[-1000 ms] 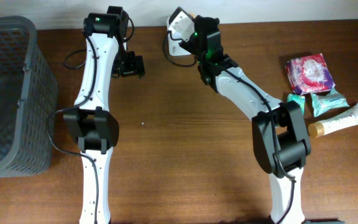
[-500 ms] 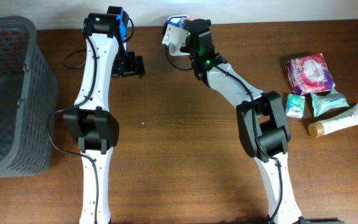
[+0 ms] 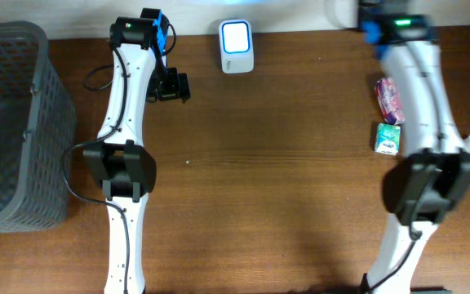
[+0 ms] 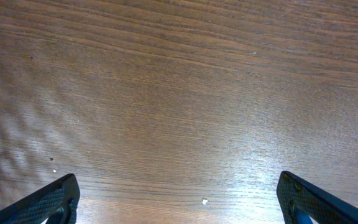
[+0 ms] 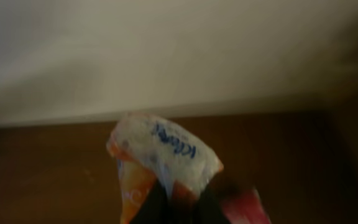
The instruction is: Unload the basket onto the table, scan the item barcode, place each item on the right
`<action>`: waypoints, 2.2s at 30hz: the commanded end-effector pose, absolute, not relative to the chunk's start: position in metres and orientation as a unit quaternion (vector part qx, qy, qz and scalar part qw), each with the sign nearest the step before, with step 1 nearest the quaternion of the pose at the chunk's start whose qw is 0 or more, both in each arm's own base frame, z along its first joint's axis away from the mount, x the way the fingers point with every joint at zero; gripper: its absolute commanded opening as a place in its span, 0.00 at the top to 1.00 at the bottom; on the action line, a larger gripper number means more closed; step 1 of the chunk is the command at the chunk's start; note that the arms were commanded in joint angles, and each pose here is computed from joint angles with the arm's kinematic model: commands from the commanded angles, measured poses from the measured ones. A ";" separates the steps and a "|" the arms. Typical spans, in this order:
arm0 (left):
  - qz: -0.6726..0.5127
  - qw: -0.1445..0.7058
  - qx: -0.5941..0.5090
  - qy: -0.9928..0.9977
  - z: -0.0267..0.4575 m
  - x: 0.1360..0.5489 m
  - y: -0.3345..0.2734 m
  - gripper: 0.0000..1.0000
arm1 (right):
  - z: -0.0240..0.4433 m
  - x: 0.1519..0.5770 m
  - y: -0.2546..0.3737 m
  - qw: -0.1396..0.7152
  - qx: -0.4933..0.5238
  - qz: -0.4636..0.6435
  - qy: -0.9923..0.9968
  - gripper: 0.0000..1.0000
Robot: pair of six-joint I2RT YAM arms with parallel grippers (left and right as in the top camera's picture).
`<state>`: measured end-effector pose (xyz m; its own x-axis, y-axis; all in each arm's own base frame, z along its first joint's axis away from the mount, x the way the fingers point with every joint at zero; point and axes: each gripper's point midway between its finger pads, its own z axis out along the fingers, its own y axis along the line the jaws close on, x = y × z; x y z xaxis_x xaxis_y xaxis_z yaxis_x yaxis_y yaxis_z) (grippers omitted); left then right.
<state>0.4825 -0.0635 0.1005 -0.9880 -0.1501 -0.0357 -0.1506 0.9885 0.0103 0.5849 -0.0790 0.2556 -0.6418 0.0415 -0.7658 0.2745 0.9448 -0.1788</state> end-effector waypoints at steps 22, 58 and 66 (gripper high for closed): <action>0.010 0.025 -0.078 0.997 0.105 0.484 -0.061 0.01 | 0.142 0.381 -0.169 0.032 0.389 -0.148 0.909 0.01; 0.010 0.025 -0.078 0.997 0.105 0.484 -0.061 0.01 | 0.229 0.200 0.009 0.060 0.179 0.005 0.982 0.01; 0.010 0.025 -0.078 0.997 0.105 0.484 -0.061 0.01 | 0.265 0.208 0.010 0.229 0.138 0.028 0.963 0.01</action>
